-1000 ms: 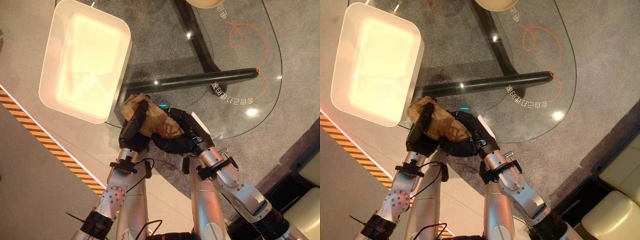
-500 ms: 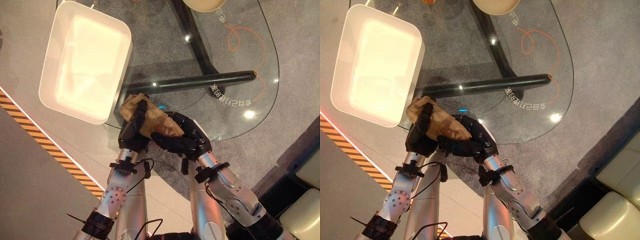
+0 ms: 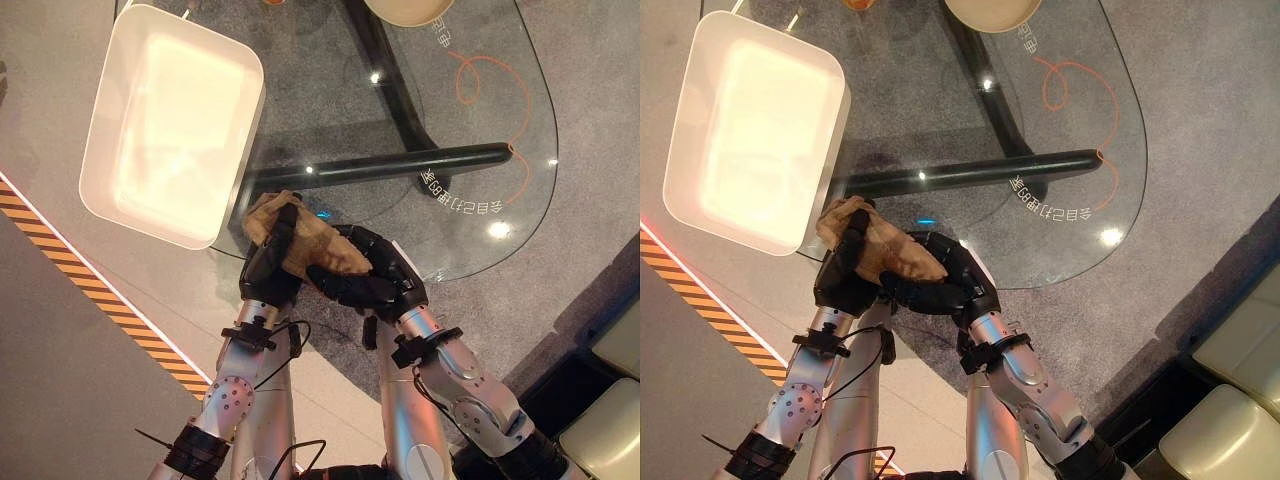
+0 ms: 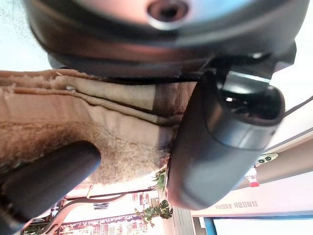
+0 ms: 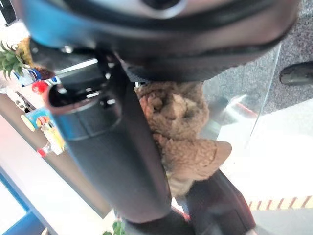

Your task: Wipe the table with a cloth and put it in the basket.

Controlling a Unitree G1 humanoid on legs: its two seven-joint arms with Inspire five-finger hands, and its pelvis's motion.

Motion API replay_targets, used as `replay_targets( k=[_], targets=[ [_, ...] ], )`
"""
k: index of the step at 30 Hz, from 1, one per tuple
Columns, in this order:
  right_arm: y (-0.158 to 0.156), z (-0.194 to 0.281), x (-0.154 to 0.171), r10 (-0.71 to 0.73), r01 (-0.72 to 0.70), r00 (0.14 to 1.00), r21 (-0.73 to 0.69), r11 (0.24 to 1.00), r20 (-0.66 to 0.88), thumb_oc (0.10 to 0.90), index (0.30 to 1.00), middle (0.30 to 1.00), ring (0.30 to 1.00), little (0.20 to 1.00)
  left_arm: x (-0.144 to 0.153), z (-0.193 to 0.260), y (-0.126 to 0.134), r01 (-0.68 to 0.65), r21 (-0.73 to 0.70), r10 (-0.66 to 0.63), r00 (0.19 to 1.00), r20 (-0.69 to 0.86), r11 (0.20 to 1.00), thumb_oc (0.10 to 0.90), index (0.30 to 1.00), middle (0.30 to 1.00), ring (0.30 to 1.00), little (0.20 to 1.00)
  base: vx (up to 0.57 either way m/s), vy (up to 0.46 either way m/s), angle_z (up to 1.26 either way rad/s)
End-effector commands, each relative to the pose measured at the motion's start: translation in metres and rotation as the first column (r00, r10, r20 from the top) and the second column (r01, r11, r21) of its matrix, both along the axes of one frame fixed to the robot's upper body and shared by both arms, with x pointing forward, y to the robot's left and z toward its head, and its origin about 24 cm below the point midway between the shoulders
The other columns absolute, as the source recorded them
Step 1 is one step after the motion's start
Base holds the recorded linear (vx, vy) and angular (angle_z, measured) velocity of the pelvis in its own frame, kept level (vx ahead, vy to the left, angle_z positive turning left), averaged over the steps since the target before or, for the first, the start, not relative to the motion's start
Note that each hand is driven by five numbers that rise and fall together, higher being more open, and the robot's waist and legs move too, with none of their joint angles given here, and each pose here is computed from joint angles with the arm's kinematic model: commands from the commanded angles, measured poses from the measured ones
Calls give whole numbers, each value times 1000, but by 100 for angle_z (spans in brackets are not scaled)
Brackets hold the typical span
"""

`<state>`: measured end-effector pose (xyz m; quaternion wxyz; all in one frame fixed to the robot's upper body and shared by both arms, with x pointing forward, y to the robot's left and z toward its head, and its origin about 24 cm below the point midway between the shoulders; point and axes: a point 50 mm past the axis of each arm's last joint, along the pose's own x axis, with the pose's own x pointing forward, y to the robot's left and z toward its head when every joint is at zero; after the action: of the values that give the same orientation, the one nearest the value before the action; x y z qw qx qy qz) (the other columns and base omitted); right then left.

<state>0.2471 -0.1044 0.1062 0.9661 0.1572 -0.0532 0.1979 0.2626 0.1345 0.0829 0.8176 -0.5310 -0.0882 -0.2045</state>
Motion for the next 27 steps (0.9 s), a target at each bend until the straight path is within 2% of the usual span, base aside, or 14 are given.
replay_targets(
  k=[1, 8, 15, 17, 23, 27],
  targets=[
    [-30, 51, 0, -201, 179, 943, 107, 978, 264, 800, 900, 900, 900, 900, -21, 31, -2, 35, -41, -24, 971, 237, 999, 100, 300, 300, 300, 200, 0, 0, 0],
    [-38, 53, 3, -306, 316, 898, 21, 948, 316, 800, 900, 900, 900, 900, -21, 33, -1, 17, -42, -7, 972, 236, 999, 100, 300, 300, 300, 200, -8, 0, 0],
    [-43, 59, 6, -363, 383, 865, 13, 924, 345, 800, 900, 900, 900, 900, -17, 38, 2, -7, -31, 15, 967, 255, 1000, 100, 300, 300, 300, 200, -10, -2, 0],
    [-48, 57, 6, -412, 451, 836, -26, 892, 363, 800, 900, 900, 900, 900, -17, 38, 6, -39, -19, 42, 965, 259, 999, 100, 300, 300, 300, 200, -34, -5, 0],
    [-51, 57, 5, -418, 464, 830, -41, 885, 369, 800, 900, 900, 900, 900, -19, 40, 10, -61, -25, 66, 960, 271, 998, 100, 300, 300, 300, 200, 0, 3, 0],
    [-52, 50, 6, -397, 447, 853, -81, 891, 338, 800, 900, 900, 900, 900, -21, 43, 19, -124, -34, 128, 939, 319, 992, 100, 300, 300, 300, 200, 18, 6, 0]
  ],
)
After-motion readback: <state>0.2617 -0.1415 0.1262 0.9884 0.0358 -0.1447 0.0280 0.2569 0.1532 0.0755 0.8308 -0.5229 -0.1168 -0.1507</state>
